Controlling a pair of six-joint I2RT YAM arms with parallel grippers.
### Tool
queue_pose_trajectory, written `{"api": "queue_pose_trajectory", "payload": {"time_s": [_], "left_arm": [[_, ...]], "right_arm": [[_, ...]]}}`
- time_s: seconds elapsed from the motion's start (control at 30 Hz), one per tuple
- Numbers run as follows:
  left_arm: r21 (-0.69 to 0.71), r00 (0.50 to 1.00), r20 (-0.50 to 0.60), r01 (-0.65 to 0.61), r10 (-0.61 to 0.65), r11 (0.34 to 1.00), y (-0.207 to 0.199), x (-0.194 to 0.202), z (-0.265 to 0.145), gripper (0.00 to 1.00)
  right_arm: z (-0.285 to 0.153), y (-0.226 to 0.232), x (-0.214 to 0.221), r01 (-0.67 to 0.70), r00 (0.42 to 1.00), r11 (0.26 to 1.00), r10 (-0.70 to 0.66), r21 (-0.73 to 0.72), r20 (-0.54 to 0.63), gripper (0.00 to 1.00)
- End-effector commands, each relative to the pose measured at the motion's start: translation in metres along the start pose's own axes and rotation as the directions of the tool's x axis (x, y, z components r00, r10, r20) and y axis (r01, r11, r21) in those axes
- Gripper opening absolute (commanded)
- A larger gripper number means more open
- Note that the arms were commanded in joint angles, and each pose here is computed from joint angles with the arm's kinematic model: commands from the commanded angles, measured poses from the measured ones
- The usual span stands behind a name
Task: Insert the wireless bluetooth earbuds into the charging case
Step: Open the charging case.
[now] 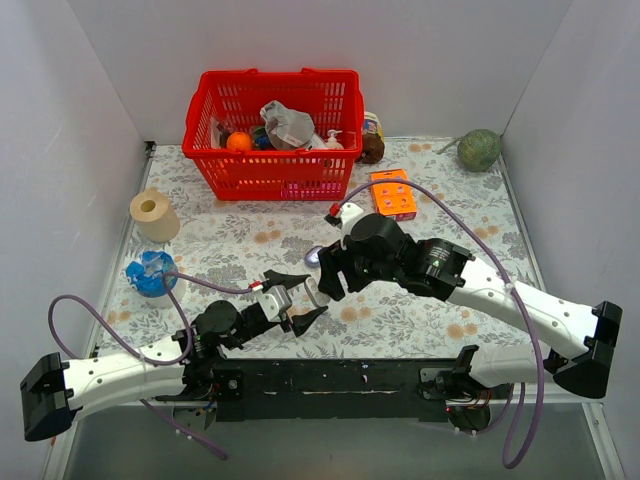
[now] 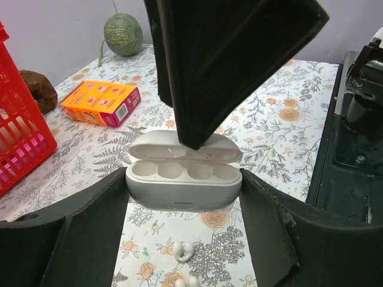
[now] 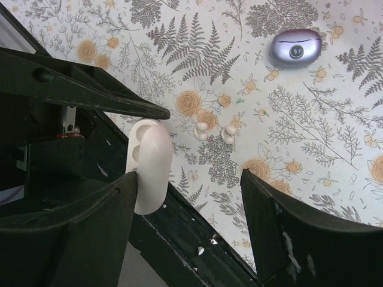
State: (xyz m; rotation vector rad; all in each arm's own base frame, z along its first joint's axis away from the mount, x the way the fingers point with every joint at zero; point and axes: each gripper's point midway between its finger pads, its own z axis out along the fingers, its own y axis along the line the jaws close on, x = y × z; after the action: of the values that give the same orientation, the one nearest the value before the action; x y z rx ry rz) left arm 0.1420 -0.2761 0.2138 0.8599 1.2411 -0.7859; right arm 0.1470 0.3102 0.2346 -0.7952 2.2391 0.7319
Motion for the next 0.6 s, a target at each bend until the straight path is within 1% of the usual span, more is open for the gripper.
{"api": "queue_pose_trajectory", "payload": {"time_s": [0.0, 0.07, 0.13, 0.17, 0.2, 0.27, 0.4, 0.43, 0.5, 0.57], "left_arm": [[-0.008, 0.996, 0.091, 0.0, 0.001, 1.0, 0.003, -0.033, 0.001, 0.0], [-0.01, 0.996, 0.084, -0.003, 0.004, 1.0, 0.004, -0.032, 0.002, 0.0], [-0.015, 0.997, 0.076, -0.002, 0.003, 1.0, 0.004, -0.03, 0.002, 0.0], [-0.021, 0.997, 0.073, 0.0, 0.002, 1.0, 0.006, -0.029, 0.002, 0.0], [-0.021, 0.998, 0.067, 0.001, 0.0, 1.0, 0.006, -0.028, 0.002, 0.0], [-0.021, 0.998, 0.07, 0.006, -0.004, 1.0, 0.005, -0.028, 0.003, 0.0], [-0.026, 0.998, 0.067, 0.008, -0.006, 1.0, 0.006, -0.028, 0.003, 0.0], [-0.03, 0.998, 0.063, 0.009, -0.007, 1.0, 0.007, -0.027, 0.004, 0.0], [-0.034, 0.998, 0.06, 0.011, -0.008, 0.999, 0.007, -0.027, 0.005, 0.0], [-0.029, 0.998, 0.06, 0.015, -0.013, 0.999, 0.006, -0.027, 0.005, 0.0]], "right_arm": [[-0.006, -0.02, -0.002, -0.015, 1.0, 0.998, 0.013, 0.061, 0.027, 0.76], [-0.009, -0.022, -0.004, -0.028, 0.999, 0.997, 0.025, 0.067, 0.043, 0.75], [-0.015, -0.014, -0.008, -0.034, 0.995, 0.999, 0.032, 0.013, 0.09, 0.75], [-0.019, -0.005, -0.024, -0.031, 0.986, 0.999, 0.037, -0.037, 0.164, 0.75], [-0.029, 0.003, -0.03, -0.024, 0.977, 0.996, 0.042, -0.088, 0.208, 0.75], [-0.035, 0.011, -0.04, -0.015, 0.968, 0.991, 0.047, -0.13, 0.248, 0.74], [-0.028, 0.019, -0.039, -0.004, 0.974, 0.987, 0.039, -0.159, 0.222, 0.72], [-0.027, 0.019, -0.04, -0.006, 0.973, 0.987, 0.043, -0.161, 0.227, 0.71], [-0.024, 0.026, -0.036, 0.0, 0.976, 0.979, 0.044, -0.202, 0.214, 0.7], [-0.02, 0.025, -0.034, -0.004, 0.978, 0.98, 0.045, -0.198, 0.202, 0.68]]}}
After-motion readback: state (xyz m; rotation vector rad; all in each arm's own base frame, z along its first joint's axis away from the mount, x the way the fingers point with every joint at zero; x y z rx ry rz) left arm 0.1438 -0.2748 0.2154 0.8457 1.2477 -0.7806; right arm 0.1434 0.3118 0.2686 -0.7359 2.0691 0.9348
